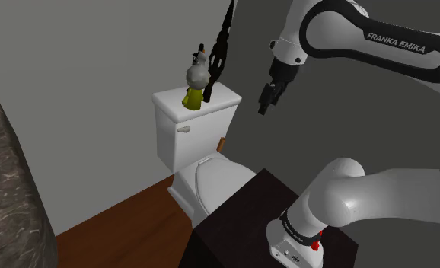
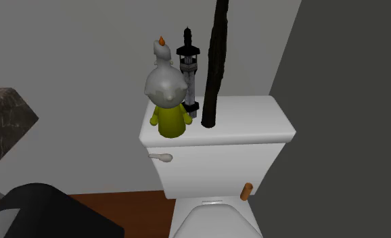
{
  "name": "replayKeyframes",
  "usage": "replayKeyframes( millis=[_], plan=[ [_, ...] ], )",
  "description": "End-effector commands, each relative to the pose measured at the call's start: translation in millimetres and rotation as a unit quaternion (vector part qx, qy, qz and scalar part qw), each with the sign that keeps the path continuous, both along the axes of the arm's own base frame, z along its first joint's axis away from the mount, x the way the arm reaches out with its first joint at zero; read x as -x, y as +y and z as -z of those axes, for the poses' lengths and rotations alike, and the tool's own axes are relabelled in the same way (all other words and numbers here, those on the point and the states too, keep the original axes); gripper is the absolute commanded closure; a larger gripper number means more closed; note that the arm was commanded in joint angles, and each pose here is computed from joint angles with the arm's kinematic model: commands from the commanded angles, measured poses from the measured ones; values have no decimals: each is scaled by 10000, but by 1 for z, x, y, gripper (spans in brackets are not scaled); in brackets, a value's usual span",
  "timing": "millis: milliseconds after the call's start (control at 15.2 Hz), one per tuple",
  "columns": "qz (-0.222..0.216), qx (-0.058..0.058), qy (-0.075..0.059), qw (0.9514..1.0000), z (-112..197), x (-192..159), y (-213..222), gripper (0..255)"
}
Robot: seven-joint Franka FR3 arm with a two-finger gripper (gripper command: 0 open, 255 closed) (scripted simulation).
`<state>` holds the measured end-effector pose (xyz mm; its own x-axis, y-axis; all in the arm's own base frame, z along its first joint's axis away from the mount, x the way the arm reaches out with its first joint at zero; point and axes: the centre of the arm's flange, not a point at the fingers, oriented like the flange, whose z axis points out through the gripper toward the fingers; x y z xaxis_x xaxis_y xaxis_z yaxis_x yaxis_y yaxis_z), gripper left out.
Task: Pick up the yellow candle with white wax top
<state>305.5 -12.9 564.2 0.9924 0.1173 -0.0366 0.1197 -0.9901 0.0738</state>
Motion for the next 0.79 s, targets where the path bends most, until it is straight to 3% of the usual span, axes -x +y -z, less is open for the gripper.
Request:
replayKeyframes(
  millis=[0,330,726],
  plan=[
    [0,0,0,10000,0,0,0,0],
    [523,51,-170,9985,-2,-61,10,0],
    [1148,113,-374,9926,-8,-136,14,0]
  ],
)
